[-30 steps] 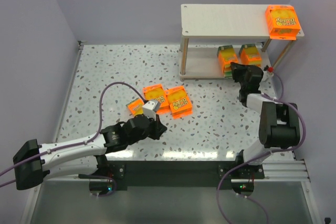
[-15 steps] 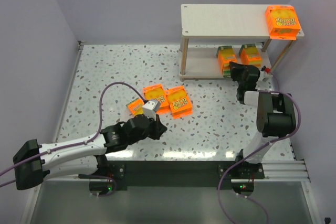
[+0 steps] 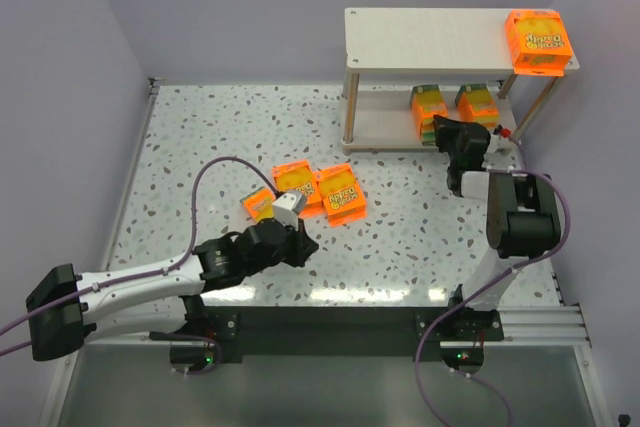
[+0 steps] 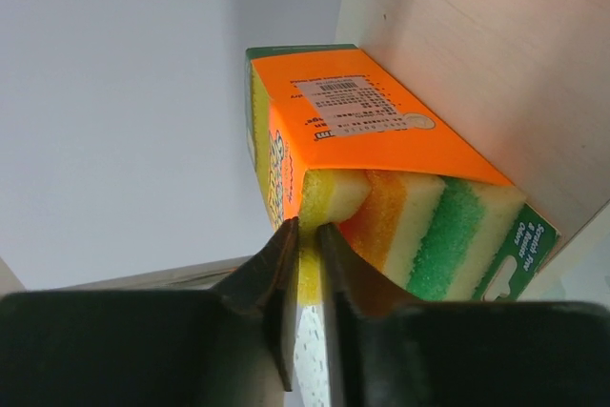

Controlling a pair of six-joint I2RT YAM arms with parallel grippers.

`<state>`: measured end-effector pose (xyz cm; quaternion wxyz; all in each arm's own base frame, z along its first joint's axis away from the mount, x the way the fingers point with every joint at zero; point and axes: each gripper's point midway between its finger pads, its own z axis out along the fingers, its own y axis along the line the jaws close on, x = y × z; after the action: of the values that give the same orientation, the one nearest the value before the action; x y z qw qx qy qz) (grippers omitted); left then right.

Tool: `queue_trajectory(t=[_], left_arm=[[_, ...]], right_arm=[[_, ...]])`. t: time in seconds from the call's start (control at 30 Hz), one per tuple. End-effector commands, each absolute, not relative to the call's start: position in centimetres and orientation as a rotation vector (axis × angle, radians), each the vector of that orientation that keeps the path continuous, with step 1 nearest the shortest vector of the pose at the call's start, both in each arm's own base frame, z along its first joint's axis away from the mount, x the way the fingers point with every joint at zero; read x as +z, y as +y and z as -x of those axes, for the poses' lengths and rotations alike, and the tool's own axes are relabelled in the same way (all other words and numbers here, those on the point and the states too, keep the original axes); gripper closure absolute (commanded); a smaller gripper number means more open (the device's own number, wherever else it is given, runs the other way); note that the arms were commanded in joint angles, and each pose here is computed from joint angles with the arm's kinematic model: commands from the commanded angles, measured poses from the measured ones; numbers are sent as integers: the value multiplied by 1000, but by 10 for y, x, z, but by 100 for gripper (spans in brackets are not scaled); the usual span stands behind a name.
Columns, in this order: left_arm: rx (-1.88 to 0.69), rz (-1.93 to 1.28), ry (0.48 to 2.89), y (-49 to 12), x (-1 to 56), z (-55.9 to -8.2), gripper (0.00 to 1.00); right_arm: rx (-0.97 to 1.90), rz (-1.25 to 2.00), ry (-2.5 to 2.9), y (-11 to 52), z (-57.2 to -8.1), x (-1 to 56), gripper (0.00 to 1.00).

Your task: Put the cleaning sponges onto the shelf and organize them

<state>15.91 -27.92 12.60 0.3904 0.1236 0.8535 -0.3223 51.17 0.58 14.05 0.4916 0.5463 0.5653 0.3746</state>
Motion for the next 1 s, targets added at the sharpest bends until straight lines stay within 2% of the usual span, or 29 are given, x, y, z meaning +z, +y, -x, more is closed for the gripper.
queue_trajectory(t=[0.0, 0.07, 0.2, 0.27, 0.33, 0.43, 0.5, 0.6, 0.63, 0.73, 0.83, 0.9, 0.97], left_arm=[[-854, -275, 2134, -280, 141, -163, 100], [-859, -270, 2128, -279, 144, -163, 100], [-860, -259, 2114, -278, 147, -164, 100], [-860, -256, 2107, -278, 150, -165, 100], [-850, -252, 2103, -277, 150, -166, 100], [-795, -215, 2104, -269, 150, -172, 91], [-730, -156, 2108, -257, 148, -180, 77], [-652, -52, 2121, -236, 144, -193, 54], [-643, -25, 2119, -231, 144, -196, 41], [-547, 68, 2114, -204, 146, -214, 27], [-407, 166, 2079, -170, 154, -233, 24], [-340, 227, 2063, -149, 156, -245, 30], [-278, 277, 2053, -131, 155, -256, 43]], right_arm=[[940, -1308, 1311, 8, -516, 153, 79], [956, -1301, 1300, 9, -511, 156, 66], [957, -1247, 1268, 8, -496, 187, 31], [948, -1235, 1279, 9, -488, 191, 23], [961, -1200, 1276, 12, -475, 210, 19], [903, -1162, 1397, 19, -450, 217, 14], [877, -1050, 1541, 36, -438, 219, 8], [884, -875, 1707, 59, -403, 214, 5], [881, -804, 1736, 64, -394, 211, 4], [910, -618, 1830, 88, -353, 203, 4], [896, -451, 1943, 114, -312, 192, 4], [901, -387, 2021, 131, -286, 180, 7], [938, -306, 2074, 149, -267, 169, 9]])
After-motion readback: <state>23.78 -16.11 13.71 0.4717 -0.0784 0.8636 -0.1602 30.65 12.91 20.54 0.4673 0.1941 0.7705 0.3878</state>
